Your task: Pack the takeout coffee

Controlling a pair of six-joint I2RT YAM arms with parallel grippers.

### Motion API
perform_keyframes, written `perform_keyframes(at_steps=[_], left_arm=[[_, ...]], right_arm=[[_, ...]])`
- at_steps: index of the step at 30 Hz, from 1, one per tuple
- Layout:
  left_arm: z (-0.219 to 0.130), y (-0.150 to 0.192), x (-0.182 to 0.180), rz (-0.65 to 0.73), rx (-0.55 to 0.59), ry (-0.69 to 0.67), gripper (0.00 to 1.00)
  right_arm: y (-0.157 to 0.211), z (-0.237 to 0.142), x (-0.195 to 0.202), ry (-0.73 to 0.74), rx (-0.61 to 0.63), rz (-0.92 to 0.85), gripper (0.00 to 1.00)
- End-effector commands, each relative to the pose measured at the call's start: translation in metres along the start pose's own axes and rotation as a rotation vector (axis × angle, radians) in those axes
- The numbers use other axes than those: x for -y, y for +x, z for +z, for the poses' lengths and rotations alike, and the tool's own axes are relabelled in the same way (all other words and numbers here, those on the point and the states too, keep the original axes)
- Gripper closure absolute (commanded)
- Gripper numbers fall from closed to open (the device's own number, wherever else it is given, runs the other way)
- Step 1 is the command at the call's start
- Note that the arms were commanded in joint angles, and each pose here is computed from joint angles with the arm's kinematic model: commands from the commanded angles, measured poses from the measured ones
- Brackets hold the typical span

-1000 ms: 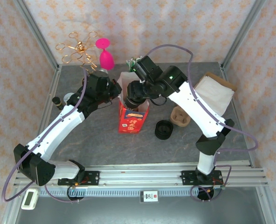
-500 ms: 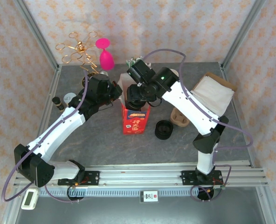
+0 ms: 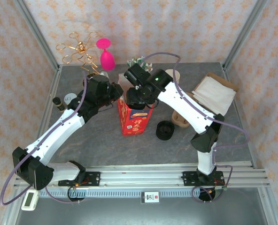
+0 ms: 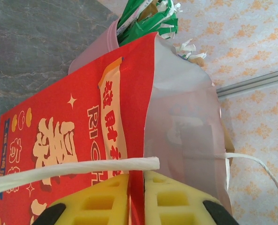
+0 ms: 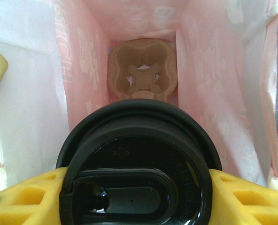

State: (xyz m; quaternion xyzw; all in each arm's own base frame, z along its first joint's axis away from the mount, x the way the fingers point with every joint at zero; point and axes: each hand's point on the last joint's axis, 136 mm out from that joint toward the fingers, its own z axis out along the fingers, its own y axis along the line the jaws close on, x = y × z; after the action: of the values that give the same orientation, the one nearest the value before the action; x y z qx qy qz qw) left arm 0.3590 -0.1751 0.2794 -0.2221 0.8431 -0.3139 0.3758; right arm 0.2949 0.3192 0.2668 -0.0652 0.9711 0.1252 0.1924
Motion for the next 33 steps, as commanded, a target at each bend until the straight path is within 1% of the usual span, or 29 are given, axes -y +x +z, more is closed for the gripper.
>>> perform_keyframes(at_steps=[1,4,9,11,14,16,25,26,28,30,32,33], left_arm=[[-0.008,-0.003,0.005,0.01,0.017,0.038,0.85],[-0.008,-0.002,0.005,0.013,0.007,0.043,0.82],[-0.009,-0.002,0.006,0.022,0.006,0.051,0.83],[-0.01,-0.001,0.007,0.029,0.0,0.059,0.86],[-0.009,0.001,0.006,0.037,-0.01,0.061,0.87],[-0.009,0.002,0.006,0.039,-0.012,0.059,0.9],[-0.008,0.004,0.001,0.051,-0.017,0.048,0.92],[-0.008,0.005,0.0,0.052,-0.018,0.045,0.92],[-0.008,0.006,-0.002,0.051,-0.02,0.039,0.93],[-0.008,0.006,-0.002,0.049,-0.017,0.041,0.95],[-0.008,0.005,-0.005,0.046,-0.011,0.034,0.95],[-0.009,0.005,-0.004,0.046,-0.011,0.035,0.96]], right_arm=[[0.002,0.01,0.006,0.046,-0.006,0.002,0.42],[0.004,0.013,0.005,0.048,-0.014,-0.002,0.43],[0.009,0.019,0.005,0.056,-0.031,-0.011,0.43],[0.01,0.021,0.005,0.06,-0.037,-0.017,0.43],[0.012,0.023,0.004,0.06,-0.044,-0.02,0.43],[0.014,0.026,0.001,0.058,-0.055,-0.028,0.43],[0.02,0.038,0.005,0.089,-0.077,-0.052,0.43],[0.021,0.038,0.001,0.072,-0.085,-0.05,0.44],[0.017,0.033,-0.008,0.037,-0.078,-0.048,0.44],[0.009,0.026,-0.009,0.031,-0.046,-0.047,0.44],[0.01,0.024,-0.009,0.029,-0.046,-0.042,0.44],[0.01,0.024,-0.012,0.016,-0.051,-0.039,0.45]])
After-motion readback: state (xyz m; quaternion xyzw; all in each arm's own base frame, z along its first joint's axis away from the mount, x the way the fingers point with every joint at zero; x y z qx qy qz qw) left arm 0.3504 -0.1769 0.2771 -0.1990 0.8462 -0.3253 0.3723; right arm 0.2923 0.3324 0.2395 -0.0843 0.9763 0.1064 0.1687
